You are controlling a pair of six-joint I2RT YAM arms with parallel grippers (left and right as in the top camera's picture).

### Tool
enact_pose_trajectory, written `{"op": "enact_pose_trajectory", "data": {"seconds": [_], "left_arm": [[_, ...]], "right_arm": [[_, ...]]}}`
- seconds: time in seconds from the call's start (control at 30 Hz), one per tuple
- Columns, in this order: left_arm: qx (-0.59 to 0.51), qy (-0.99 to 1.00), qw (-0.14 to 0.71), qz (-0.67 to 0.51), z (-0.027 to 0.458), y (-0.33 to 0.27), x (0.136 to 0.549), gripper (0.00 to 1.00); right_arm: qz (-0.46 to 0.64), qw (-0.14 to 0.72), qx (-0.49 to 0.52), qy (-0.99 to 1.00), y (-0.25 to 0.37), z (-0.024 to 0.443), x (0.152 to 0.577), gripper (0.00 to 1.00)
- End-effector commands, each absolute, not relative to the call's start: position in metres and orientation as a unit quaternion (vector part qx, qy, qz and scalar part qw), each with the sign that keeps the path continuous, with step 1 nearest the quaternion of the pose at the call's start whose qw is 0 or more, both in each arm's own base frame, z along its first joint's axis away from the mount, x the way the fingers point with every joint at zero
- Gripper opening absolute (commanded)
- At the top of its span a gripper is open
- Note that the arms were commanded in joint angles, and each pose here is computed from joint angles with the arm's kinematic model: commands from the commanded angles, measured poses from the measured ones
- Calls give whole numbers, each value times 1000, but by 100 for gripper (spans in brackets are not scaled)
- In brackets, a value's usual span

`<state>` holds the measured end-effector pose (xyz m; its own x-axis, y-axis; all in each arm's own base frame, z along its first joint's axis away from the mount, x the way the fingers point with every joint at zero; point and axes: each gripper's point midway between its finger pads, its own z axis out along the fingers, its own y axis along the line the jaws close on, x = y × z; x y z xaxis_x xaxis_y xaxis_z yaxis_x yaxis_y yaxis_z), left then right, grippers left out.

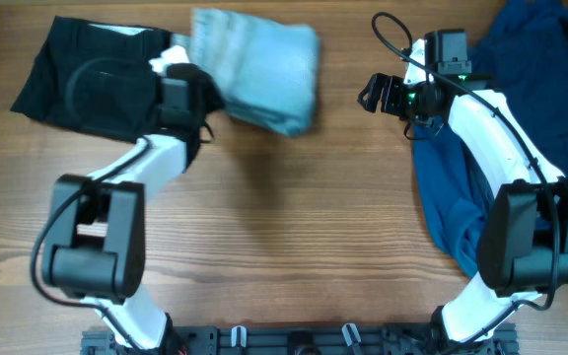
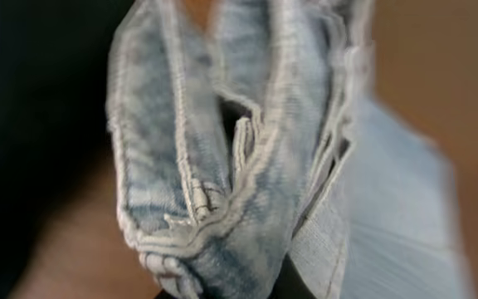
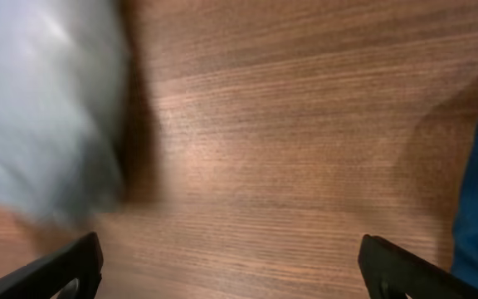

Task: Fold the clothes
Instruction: 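Grasp the folded shorts with the left gripper and lift them, then carry the shorts left and place them on the black garment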

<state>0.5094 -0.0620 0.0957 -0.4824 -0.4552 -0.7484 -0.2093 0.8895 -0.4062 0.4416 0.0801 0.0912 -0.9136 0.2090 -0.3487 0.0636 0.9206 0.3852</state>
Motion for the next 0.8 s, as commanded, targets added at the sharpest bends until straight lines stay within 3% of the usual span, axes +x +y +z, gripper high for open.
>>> {"op": "enact_pose_trajectory", "data": {"seconds": [0.0, 0.27, 0.47, 0.77], "left_arm": [[-226, 786, 562, -124, 168, -16, 526, 4], [-299, 698, 647, -70, 214, 86, 530, 4], [-239, 668, 698, -99, 285, 73, 545, 4], [-213, 608, 764, -35, 403, 99, 549, 4]], "right_arm": [[176, 182, 66, 965, 78, 81, 438, 100], [174, 166, 69, 968, 78, 78, 431, 100], [181, 162, 67, 968, 80, 78, 429, 100], [179, 154, 67, 969, 80, 76, 425, 100]]}}
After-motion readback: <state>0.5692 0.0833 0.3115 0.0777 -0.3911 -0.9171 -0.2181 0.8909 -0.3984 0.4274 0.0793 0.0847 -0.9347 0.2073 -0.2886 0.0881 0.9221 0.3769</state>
